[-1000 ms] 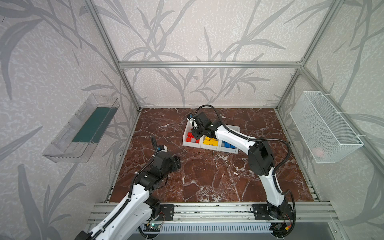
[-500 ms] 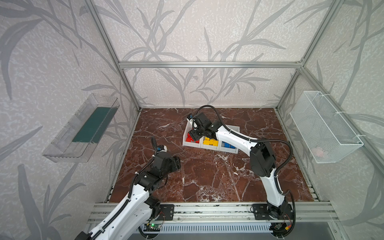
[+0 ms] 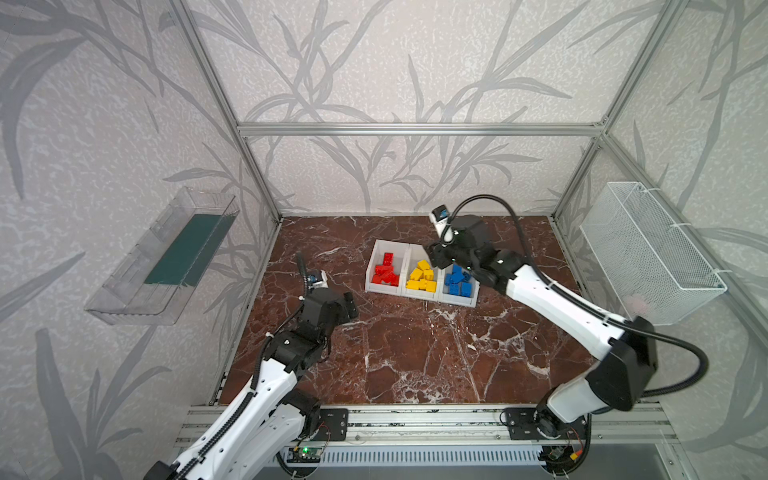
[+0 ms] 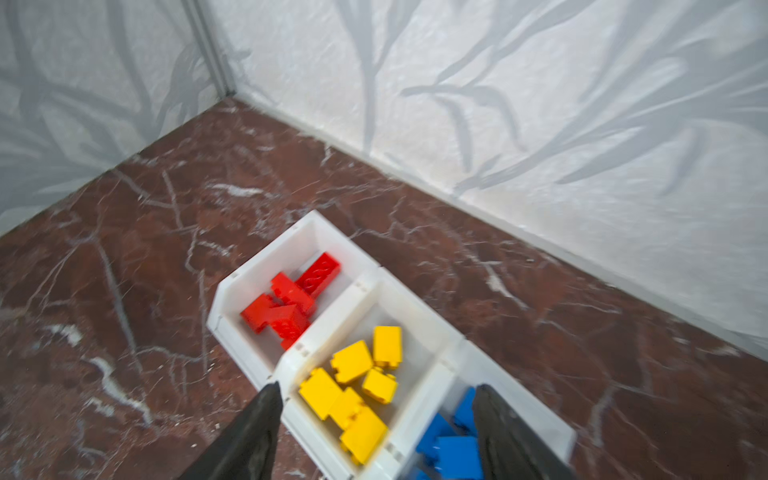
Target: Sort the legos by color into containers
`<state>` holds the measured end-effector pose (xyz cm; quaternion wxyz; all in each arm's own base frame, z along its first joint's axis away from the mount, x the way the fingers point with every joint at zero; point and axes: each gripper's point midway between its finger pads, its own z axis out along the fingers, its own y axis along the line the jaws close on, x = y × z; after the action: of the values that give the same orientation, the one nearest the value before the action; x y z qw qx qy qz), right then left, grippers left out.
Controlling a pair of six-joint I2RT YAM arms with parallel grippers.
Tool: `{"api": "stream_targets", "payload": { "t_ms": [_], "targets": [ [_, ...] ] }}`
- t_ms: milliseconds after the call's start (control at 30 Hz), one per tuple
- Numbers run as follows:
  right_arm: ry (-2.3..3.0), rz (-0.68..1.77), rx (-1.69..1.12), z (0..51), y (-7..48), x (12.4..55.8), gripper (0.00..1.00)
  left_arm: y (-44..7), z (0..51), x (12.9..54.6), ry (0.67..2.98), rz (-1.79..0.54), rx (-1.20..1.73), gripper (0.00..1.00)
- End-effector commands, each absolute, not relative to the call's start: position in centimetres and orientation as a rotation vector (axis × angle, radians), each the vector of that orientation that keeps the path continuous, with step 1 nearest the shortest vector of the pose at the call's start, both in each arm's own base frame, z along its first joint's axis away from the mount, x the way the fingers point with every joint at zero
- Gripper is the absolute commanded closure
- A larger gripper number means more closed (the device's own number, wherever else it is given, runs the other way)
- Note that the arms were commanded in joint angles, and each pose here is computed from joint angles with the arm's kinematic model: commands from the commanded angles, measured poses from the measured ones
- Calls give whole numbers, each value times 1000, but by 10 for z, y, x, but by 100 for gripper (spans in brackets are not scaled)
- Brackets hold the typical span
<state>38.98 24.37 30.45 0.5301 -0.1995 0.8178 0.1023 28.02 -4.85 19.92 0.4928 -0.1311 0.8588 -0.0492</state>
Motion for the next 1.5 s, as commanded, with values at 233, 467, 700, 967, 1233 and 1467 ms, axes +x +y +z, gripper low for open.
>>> {"api": "stream_targets", "payload": {
  "t_ms": [233,467,700,967,1233,1467],
  "targets": [
    [1891,55,-173,319,99,309,24,-10,327,287,1792,104,-249,2],
    [1880,59,16,289,49,246,24,14,376,248,1556,127,-282,1],
    [1917,-43,39,257,37,249,23,35,308,252,1623,319,-346,1],
    [1880,-150,-97,211,56,292,17,25,203,283,1634,438,-226,1],
    [1974,-184,46,125,20,348,1,44,138,330,1772,530,-293,1],
    [2009,-215,20,97,9,398,1,52,109,391,1909,434,-281,1]
  ]
}}
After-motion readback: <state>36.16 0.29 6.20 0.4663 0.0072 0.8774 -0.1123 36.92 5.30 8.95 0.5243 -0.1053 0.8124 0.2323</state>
